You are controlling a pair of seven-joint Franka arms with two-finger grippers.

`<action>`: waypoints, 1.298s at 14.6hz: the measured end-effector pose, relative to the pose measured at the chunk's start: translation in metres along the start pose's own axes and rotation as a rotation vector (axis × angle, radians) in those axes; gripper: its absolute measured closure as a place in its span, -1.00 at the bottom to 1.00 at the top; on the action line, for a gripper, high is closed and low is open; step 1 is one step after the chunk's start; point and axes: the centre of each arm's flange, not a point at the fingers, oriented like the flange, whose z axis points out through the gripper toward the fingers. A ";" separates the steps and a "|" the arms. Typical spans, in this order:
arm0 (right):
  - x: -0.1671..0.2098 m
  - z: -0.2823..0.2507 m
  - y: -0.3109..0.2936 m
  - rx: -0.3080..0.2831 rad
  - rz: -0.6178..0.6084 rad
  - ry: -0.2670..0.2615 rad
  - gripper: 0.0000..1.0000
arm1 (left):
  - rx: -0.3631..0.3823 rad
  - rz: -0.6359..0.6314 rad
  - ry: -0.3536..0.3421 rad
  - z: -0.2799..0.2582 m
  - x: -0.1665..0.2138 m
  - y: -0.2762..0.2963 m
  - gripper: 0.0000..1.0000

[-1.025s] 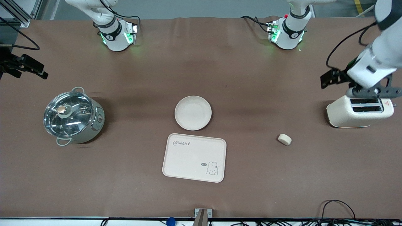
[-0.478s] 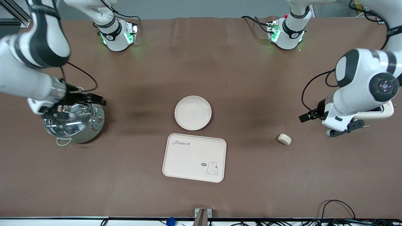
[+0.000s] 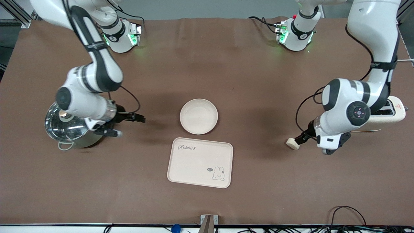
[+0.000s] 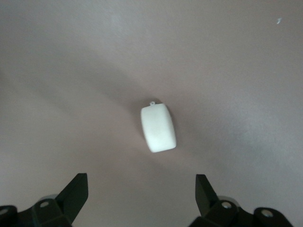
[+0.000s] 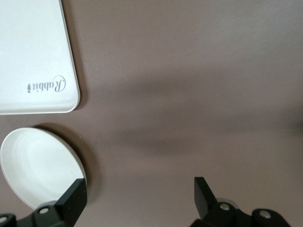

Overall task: Place bun in plate and plate on tray
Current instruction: 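Grasp the bun with the left gripper while the right gripper grips the plate, then carry the bun over the plate and release it with the left gripper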

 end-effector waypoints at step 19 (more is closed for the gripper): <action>-0.090 0.129 -0.115 -0.011 0.018 -0.008 -1.00 | -0.061 -0.032 0.014 0.094 0.011 0.012 0.41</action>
